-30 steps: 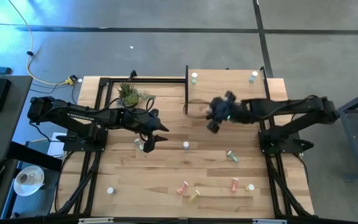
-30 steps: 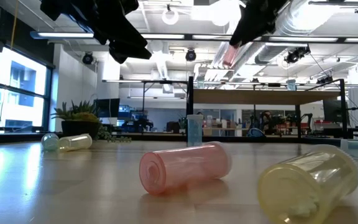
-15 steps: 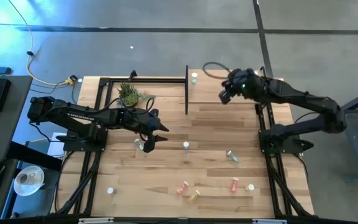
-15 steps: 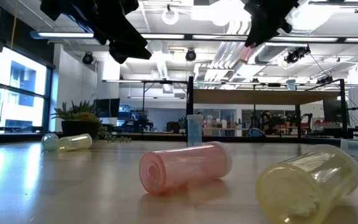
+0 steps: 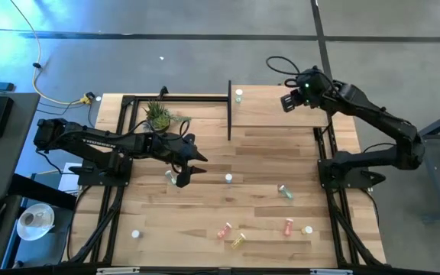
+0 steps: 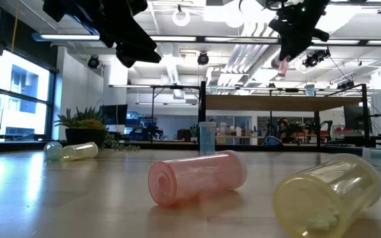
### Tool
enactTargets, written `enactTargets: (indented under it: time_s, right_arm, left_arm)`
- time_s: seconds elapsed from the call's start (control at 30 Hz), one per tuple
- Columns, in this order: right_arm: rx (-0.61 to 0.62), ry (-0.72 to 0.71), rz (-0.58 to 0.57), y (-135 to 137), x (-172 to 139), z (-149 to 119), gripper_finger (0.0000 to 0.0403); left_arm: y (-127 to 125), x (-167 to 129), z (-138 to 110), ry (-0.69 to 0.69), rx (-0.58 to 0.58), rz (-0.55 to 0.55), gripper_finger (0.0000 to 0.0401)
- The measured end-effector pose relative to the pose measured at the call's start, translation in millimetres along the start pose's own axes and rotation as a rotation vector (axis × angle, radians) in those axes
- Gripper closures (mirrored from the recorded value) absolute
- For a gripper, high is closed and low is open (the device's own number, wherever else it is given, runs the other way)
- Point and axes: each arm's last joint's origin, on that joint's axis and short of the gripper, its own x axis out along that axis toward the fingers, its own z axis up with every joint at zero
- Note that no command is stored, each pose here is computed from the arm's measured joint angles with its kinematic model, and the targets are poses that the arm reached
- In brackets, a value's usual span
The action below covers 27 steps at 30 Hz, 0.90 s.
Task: Pick and place medicine bottles onto shelf by color
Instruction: Put the pink pill bottle on the shelf
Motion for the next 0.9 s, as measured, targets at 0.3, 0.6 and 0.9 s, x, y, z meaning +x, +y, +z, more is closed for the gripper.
enactTargets:
  time_s: [0.3,0.6,0.9]
  right_arm:
    - [0.005,0.059,-0.001,-3,11,0,0.0304]
    - [-0.058,0.175,-0.008,10,43,-2,0.0304]
    - [-0.115,0.214,-0.067,14,61,-3,0.0304]
  left_arm:
    - [0,0,0,0.000,0.000,0.000,0.0209]
    - [0,0,0,0.000,0.000,0.000,0.0209]
    - [0,0,0,0.001,0.001,0.000,0.0209]
